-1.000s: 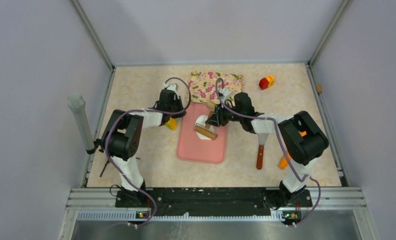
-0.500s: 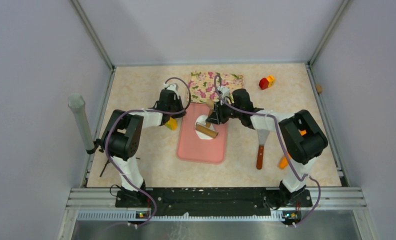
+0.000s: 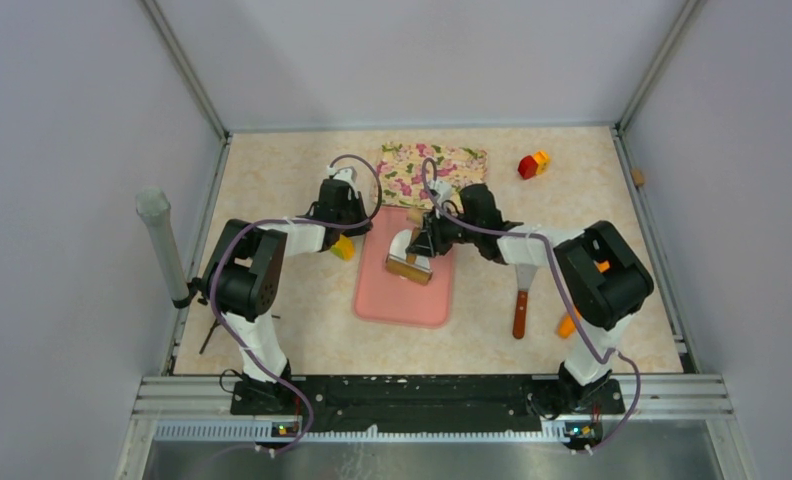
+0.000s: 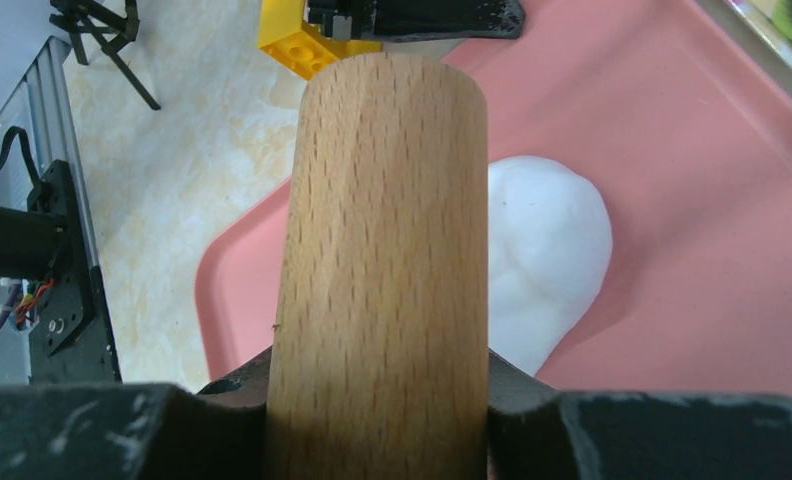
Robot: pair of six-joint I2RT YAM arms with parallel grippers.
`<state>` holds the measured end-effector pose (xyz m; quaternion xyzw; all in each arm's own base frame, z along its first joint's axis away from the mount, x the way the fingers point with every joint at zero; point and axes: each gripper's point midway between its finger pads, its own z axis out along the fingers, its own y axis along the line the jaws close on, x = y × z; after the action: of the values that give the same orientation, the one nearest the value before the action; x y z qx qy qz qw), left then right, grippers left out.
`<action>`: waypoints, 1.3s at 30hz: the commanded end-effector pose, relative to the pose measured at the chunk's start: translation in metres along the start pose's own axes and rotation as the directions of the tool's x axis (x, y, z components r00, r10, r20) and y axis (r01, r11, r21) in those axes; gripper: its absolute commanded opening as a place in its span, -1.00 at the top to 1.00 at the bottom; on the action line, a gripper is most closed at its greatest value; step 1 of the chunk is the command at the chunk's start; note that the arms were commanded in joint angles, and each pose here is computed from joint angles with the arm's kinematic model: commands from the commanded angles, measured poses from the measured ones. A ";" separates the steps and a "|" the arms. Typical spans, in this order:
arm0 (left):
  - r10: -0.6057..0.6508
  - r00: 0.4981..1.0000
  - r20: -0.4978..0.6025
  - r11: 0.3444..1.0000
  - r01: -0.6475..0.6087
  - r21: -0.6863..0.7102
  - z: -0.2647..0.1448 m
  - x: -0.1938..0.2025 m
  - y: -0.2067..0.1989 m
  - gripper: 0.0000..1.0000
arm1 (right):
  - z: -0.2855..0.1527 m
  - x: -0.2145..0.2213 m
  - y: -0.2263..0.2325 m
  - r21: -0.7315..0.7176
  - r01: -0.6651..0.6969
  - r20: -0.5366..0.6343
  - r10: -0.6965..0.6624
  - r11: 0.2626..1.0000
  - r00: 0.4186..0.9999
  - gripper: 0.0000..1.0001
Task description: Roll out the dumpling wrappers from the dough
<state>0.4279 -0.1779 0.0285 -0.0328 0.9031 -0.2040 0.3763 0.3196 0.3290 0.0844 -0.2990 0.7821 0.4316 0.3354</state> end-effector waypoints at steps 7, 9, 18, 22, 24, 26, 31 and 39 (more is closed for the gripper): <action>-0.001 0.993 -0.114 0.995 -0.011 -0.102 -0.006 0.039 0.030 1.00 | -0.006 -0.013 0.008 -0.010 0.063 -0.025 -0.064 0.998 0.998 1.00; -0.001 0.993 -0.114 0.995 -0.010 -0.100 -0.006 0.038 0.029 1.00 | -0.013 -0.041 0.012 -0.018 0.091 0.032 -0.090 0.996 0.995 1.00; -0.001 0.993 -0.116 0.995 -0.010 -0.096 -0.006 0.038 0.029 1.00 | -0.022 -0.055 -0.037 0.067 0.099 0.081 -0.104 0.993 0.991 1.00; 0.000 0.993 -0.117 0.995 -0.011 -0.095 -0.006 0.039 0.029 1.00 | -0.018 -0.023 -0.038 0.030 0.068 0.027 -0.069 0.997 0.997 1.00; -0.001 0.993 -0.117 0.995 -0.010 -0.096 -0.006 0.039 0.029 1.00 | -0.017 -0.007 -0.034 0.001 0.042 0.001 -0.042 0.999 0.999 1.00; -0.001 0.993 -0.117 0.995 -0.011 -0.095 -0.006 0.039 0.029 1.00 | -0.016 0.007 -0.029 -0.016 0.028 -0.024 -0.029 0.999 0.999 1.00; -0.001 0.993 -0.117 0.995 -0.011 -0.099 -0.006 0.039 0.029 1.00 | -0.011 0.036 -0.015 -0.054 0.004 -0.078 -0.009 0.999 0.997 1.00; 0.000 0.993 -0.116 0.995 -0.011 -0.101 -0.006 0.039 0.030 1.00 | -0.009 0.037 0.002 -0.094 0.005 -0.093 -0.014 0.996 0.996 1.00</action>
<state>0.4279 -0.1780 0.0287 -0.0328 0.9031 -0.2041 0.3765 0.3056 0.3201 0.0796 -0.3287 0.7588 0.4715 0.3062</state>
